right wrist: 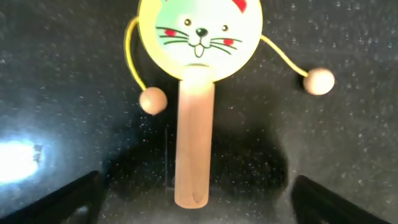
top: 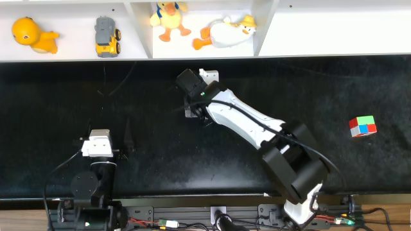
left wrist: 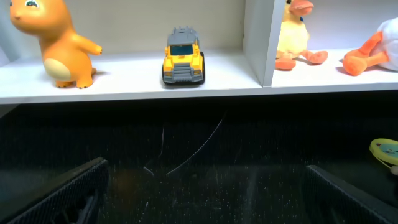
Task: Store Toys
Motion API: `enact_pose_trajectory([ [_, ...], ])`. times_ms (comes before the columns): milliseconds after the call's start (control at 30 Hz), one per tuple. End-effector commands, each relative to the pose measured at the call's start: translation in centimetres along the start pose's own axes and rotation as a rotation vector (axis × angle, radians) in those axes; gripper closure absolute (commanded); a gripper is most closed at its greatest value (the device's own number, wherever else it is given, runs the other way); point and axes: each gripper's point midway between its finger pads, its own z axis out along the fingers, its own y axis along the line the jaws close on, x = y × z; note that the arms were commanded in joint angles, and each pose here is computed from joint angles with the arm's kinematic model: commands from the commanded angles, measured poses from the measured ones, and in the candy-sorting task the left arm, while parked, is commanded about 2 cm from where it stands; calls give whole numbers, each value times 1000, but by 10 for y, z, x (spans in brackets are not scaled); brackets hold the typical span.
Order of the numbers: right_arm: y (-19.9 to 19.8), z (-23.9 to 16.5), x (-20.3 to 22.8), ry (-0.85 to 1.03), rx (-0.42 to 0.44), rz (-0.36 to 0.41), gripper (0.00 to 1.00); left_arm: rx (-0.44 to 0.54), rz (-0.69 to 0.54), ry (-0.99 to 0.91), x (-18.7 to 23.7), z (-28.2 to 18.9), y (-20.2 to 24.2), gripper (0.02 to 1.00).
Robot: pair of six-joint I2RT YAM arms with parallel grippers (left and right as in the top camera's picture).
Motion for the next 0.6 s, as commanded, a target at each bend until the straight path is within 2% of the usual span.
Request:
enact_pose_trajectory([
  [33,5,-3,-7,-11,-18,14,316,19,-2,-8,-1,-1,-4,20],
  [167,4,-3,-8,-19,-9,13,540,19,-2,-8,-1,-1,-4,23],
  [267,1,-3,-10,-32,5,14,663,19,-2,-8,-1,-1,-4,20],
  [433,0,-3,-14,-52,16,15,770,19,-2,-8,-1,-1,-4,20],
  [600,2,-4,-16,-64,9,17,941,19,-2,-8,-1,-1,-4,20],
])
